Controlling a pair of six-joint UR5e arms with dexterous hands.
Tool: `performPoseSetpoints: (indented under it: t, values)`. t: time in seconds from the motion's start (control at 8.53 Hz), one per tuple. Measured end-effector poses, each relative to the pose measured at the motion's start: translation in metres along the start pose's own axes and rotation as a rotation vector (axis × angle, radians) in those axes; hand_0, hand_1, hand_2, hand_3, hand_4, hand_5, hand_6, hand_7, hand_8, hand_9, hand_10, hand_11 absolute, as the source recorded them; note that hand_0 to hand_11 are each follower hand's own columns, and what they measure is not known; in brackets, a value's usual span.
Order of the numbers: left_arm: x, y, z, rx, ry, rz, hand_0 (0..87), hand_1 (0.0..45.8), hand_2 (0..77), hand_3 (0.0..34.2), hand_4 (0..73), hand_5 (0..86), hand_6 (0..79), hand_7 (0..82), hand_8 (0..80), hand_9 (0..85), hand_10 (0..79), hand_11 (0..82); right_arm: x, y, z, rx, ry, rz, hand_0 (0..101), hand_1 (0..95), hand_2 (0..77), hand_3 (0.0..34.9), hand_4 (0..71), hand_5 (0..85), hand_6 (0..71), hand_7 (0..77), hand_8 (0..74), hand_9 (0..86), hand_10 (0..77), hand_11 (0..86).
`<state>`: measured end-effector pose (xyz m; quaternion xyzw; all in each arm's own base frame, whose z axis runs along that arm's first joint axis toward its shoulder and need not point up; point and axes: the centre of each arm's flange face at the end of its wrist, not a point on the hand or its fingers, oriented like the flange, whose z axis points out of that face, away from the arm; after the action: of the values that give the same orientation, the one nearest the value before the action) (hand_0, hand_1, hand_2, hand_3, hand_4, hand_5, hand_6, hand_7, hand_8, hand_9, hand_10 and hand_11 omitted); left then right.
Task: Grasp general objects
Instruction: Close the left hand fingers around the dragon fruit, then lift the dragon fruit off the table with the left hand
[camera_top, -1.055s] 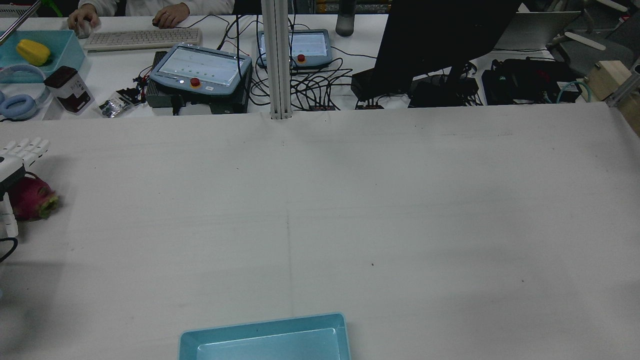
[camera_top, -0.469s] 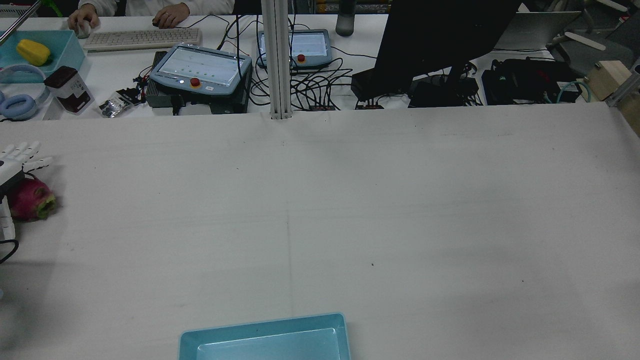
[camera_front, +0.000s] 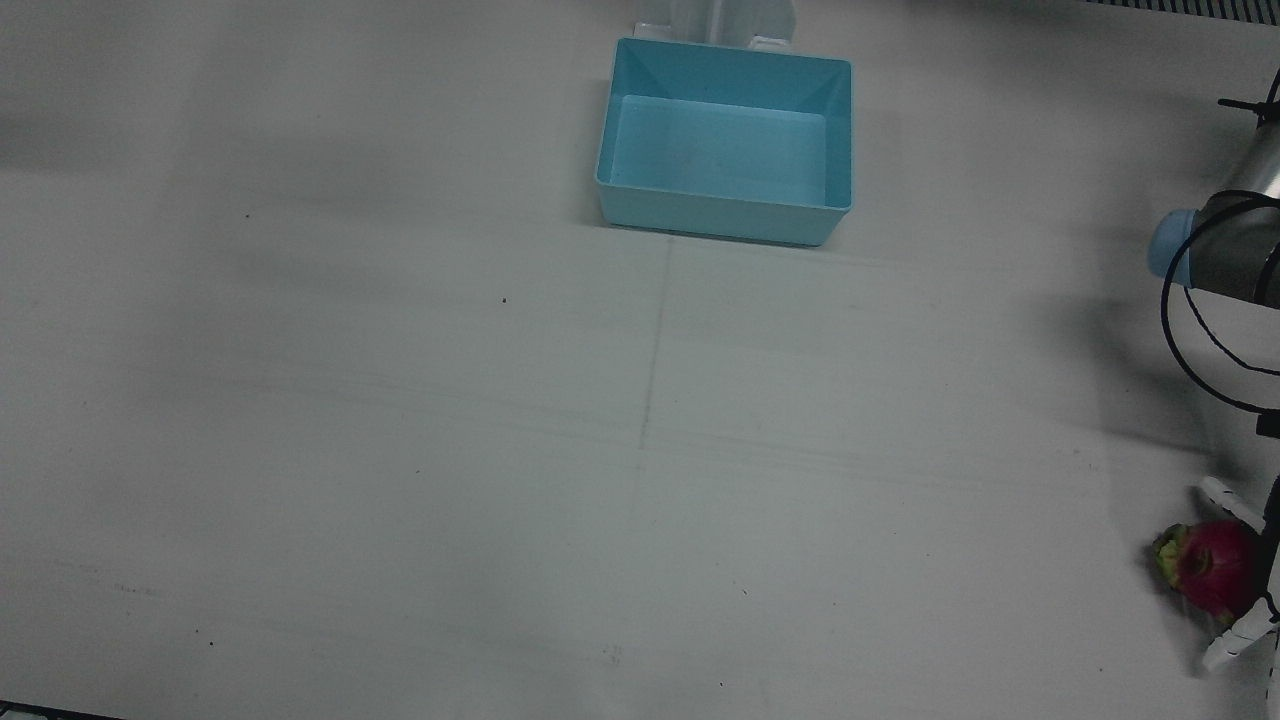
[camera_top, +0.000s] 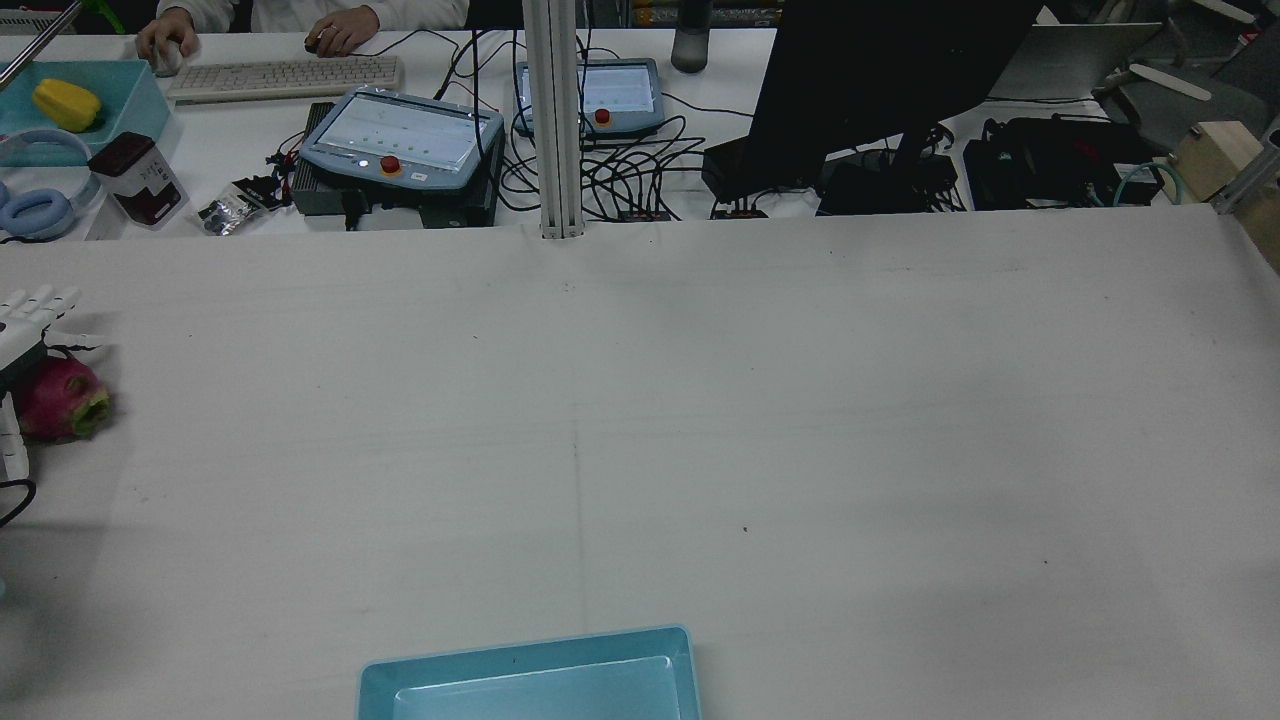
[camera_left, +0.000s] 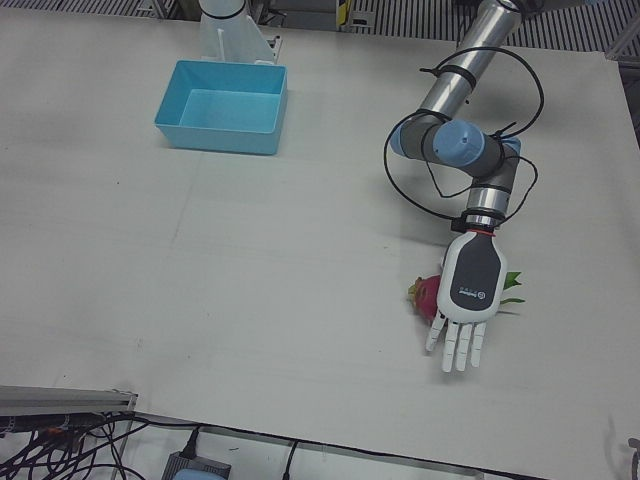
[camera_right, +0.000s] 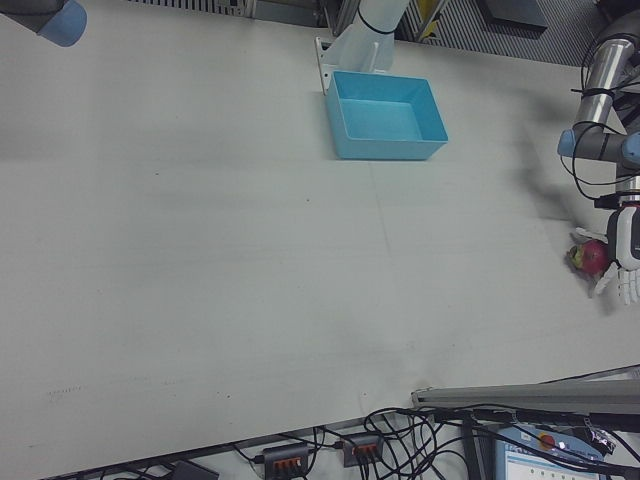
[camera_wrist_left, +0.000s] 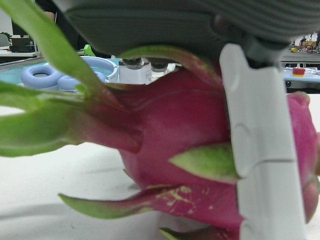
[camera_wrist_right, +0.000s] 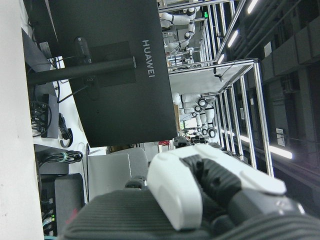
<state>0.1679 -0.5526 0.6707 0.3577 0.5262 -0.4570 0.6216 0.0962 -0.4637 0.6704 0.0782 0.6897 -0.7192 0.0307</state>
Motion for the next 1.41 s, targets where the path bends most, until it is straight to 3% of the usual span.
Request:
performPoseSetpoints:
  t: [0.12,0.23,0.35,0.47,0.59,0.7,0.82,0.94,1.06,1.17,1.29,1.41]
  values:
    - [0.001,-0.001,0.0,0.008,0.002,-0.001,57.5,0.0,0.5,0.2,25.1,1.6,0.0,3.8,1.1,0.5,1.1,0.5,0.0,0.0,0.0,0.0,0.0,0.0,0,94.9,77.4,0.0,0.0,0.0,0.0,0.0,0.0,0.5,0.0,0.0]
    - [0.003,-0.002,-0.001,0.02,0.004,-0.002,56.3,0.0,0.5,0.2,25.6,1.6,1.6,12.5,1.1,0.5,1.1,0.5,0.0,0.0,0.0,0.0,0.0,0.0,0,94.9,77.4,0.0,0.0,0.0,0.0,0.0,0.0,0.5,0.0,0.0]
    - [0.003,-0.004,-0.001,0.031,0.002,-0.002,53.8,0.0,7.1,0.3,43.6,0.0,0.5,23.5,1.1,0.5,1.1,0.5,0.0,0.0,0.0,0.001,0.0,0.0,0,94.9,77.4,0.0,0.0,0.0,0.0,0.0,0.0,0.5,0.0,0.0]
    - [0.002,-0.004,-0.001,0.036,0.001,-0.002,53.2,0.0,19.6,0.4,49.6,0.0,0.5,32.2,1.1,0.5,1.1,0.5,0.0,0.0,0.0,0.001,0.0,0.0,0,94.9,77.4,0.0,0.0,0.0,0.0,0.0,0.0,0.5,0.0,0.5]
    - [0.0,-0.005,-0.001,0.039,0.0,-0.001,53.2,0.0,19.6,0.4,49.6,0.0,0.5,32.2,1.1,1.1,4.9,0.5,0.0,0.0,0.0,0.001,0.0,0.0,0,94.9,77.4,0.0,0.0,0.0,0.0,0.0,0.0,0.5,0.0,0.5]
    - [0.0,-0.005,-0.001,0.041,0.0,0.0,51.5,0.0,15.3,0.5,55.1,0.0,14.7,35.5,1.1,14.2,19.6,3.8,0.0,0.0,0.0,0.0,0.0,0.0,0,94.9,77.4,0.0,0.0,0.0,0.0,0.0,0.0,0.5,0.0,0.5]
    - [0.0,-0.006,-0.002,0.052,0.003,-0.001,51.5,0.0,14.7,0.6,59.5,0.0,35.5,38.2,10.4,36.5,44.2,29.5,0.0,0.0,0.0,0.0,0.0,0.0,0,94.9,77.4,0.0,0.0,0.0,0.0,0.0,0.0,0.5,0.0,0.0]
    - [0.004,-0.009,-0.003,0.068,0.013,-0.005,51.6,0.0,13.6,0.0,59.5,0.0,35.5,38.2,10.4,36.5,44.2,29.5,0.0,0.0,0.0,0.0,0.0,0.0,0,94.9,77.4,0.0,0.0,0.0,0.0,0.0,0.0,0.5,0.0,0.0]
    - [0.014,-0.011,-0.007,0.078,0.03,-0.011,51.6,0.0,13.6,0.0,60.5,0.0,37.1,39.8,25.6,45.8,50.7,36.5,0.0,0.0,0.0,0.001,0.0,0.0,0,94.9,77.4,0.0,0.0,0.0,0.0,0.0,0.0,0.5,0.0,0.5]
    - [0.032,-0.012,-0.012,0.084,0.051,-0.017,51.5,0.0,13.1,0.0,61.6,0.0,39.8,39.8,41.5,46.9,55.1,46.4,0.0,0.0,0.0,0.001,0.0,0.0,0,94.9,77.4,0.0,0.0,0.0,0.0,0.0,0.0,0.5,0.0,0.5]
    - [0.054,-0.014,-0.019,0.088,0.078,-0.026,52.1,0.0,12.0,0.0,62.7,0.0,44.7,39.8,49.6,44.7,54.0,64.9,0.0,0.0,0.0,0.001,0.0,0.0,0,94.9,77.4,0.0,0.0,0.0,0.0,0.0,0.0,0.5,0.0,0.0]
    - [0.087,-0.016,-0.03,0.089,0.113,-0.038,52.1,0.0,12.0,0.0,62.7,0.0,44.7,39.8,49.6,44.7,54.0,64.9,0.0,0.0,0.0,0.0,0.0,0.0,0,94.9,77.4,0.0,0.0,0.0,0.0,0.0,0.0,0.5,0.0,0.5]
